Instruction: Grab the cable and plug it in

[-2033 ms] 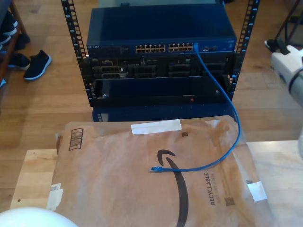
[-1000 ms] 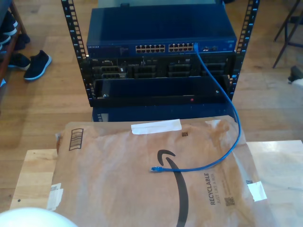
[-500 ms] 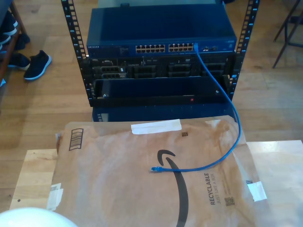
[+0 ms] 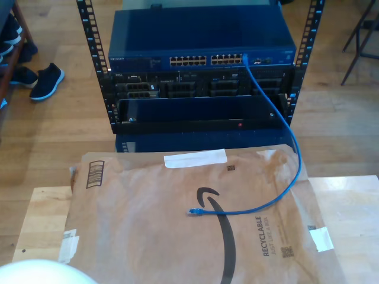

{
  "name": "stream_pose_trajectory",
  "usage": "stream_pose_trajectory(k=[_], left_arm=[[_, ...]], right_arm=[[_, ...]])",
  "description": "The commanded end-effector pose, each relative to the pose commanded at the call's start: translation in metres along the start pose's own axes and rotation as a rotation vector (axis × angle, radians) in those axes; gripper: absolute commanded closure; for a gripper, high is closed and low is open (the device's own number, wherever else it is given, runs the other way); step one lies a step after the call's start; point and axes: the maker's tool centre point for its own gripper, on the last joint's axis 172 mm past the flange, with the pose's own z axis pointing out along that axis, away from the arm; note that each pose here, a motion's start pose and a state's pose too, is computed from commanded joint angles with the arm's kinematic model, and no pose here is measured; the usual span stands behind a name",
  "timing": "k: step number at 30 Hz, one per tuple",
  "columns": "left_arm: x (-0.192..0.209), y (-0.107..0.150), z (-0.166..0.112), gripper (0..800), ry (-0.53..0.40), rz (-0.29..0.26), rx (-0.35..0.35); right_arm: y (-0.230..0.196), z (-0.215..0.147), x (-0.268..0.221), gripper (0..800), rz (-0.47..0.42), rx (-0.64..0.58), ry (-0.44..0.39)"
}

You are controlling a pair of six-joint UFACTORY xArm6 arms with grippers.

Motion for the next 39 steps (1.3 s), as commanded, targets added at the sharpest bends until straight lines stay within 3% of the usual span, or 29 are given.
stream_pose_trajectory(k=[7,11,15,20,23,26,34,39], left_arm=[[0.0,0.0,0.0,0,0.0,0.0,0.0],[0.0,0.0,0.0,0,0.0,-0.001,-0.001],[0.0,0.0,0.0,0,0.0,-0.001,-0.001],[0.0,0.0,0.0,0,0.0,-0.001,-0.001],[0.0,0.0,0.0,0,0.0,-0.001,-0.001],[0.0,0.0,0.0,0,0.001,-0.001,-0.001],[0.0,0.0,0.0,0,0.0,-0.001,-0.001],[0.0,0.0,0.0,0,0.0,-0.001,-0.001]], right_arm=[[0.077,0.031,-0.058,8,0.048,0.02,-0.157],[0.083,0.041,-0.1,9,0.085,0.023,-0.279],[0.075,0.066,-0.122,13,0.173,0.095,-0.319],[0.071,0.087,-0.126,44,0.225,0.133,-0.284],[0.068,0.094,-0.137,14,0.226,0.132,-0.291],[0.074,0.114,-0.145,13,0.301,0.15,-0.266],[0.054,0.154,-0.149,6,0.315,0.172,-0.203],[0.053,0.157,-0.149,4,0.319,0.174,-0.196]])
